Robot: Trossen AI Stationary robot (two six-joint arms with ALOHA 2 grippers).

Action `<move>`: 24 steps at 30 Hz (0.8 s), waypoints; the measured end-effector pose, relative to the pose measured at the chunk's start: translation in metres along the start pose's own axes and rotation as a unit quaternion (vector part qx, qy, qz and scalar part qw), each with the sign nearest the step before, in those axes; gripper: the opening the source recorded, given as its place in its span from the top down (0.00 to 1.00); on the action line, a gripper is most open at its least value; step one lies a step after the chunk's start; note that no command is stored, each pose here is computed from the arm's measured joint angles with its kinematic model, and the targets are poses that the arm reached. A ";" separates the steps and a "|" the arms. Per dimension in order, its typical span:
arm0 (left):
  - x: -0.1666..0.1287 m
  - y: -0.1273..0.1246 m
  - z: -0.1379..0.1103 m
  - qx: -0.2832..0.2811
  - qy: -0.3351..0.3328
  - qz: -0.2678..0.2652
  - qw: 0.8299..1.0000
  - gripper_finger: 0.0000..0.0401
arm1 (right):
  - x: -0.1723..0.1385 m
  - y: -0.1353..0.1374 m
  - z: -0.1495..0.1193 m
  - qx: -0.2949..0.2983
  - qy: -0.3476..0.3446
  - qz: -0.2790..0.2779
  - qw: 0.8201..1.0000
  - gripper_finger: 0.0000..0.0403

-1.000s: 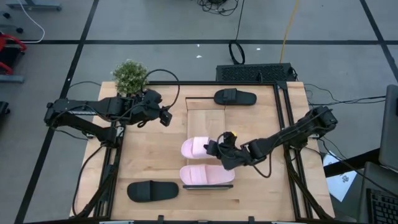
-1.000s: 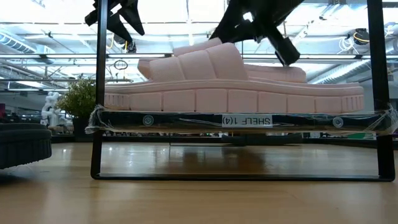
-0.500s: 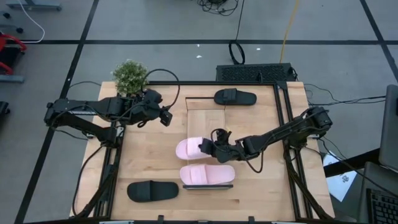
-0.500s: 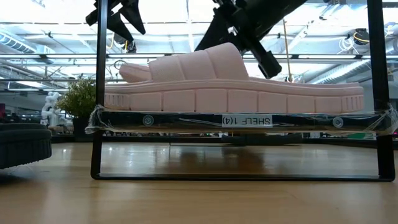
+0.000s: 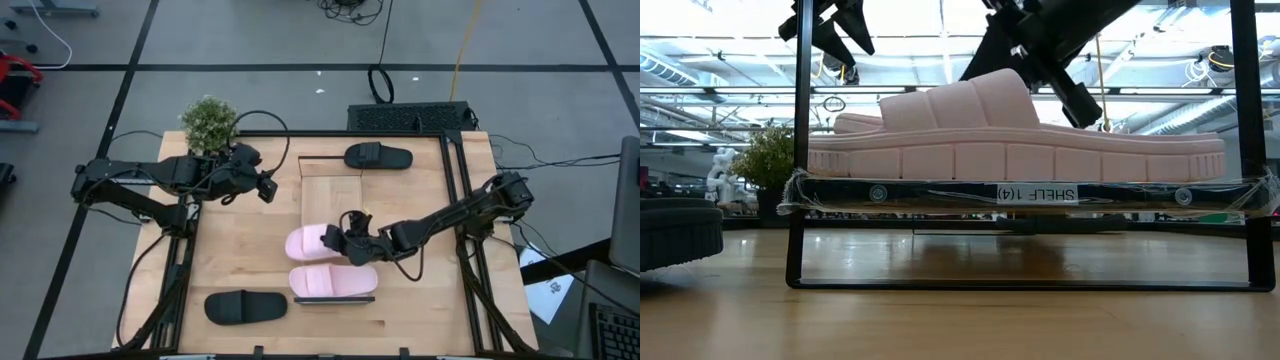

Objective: Pick and place slides into the shelf
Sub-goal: Put the pink slipper on the shelf

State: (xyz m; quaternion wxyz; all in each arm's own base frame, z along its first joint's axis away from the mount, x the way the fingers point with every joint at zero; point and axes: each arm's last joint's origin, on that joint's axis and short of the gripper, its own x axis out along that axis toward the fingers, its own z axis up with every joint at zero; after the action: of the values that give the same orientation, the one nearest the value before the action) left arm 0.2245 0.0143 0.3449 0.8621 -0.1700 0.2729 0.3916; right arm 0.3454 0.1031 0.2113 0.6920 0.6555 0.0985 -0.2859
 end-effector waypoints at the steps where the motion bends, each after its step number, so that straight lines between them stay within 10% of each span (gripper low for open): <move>1: 0.000 0.000 0.000 0.000 0.000 0.000 1.000 0.43 | -0.001 -0.001 -0.001 0.001 0.001 -0.002 1.000 1.00; 24: 0.000 0.000 0.000 0.003 0.000 -0.001 1.000 0.43 | 0.003 -0.008 -0.013 0.030 0.007 -0.001 1.000 1.00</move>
State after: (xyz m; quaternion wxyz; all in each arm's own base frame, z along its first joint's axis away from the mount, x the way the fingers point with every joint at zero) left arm 0.2246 0.0143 0.3450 0.8630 -0.1672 0.2737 0.3903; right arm 0.3469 0.1146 0.2012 0.6709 0.6780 0.0953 -0.2848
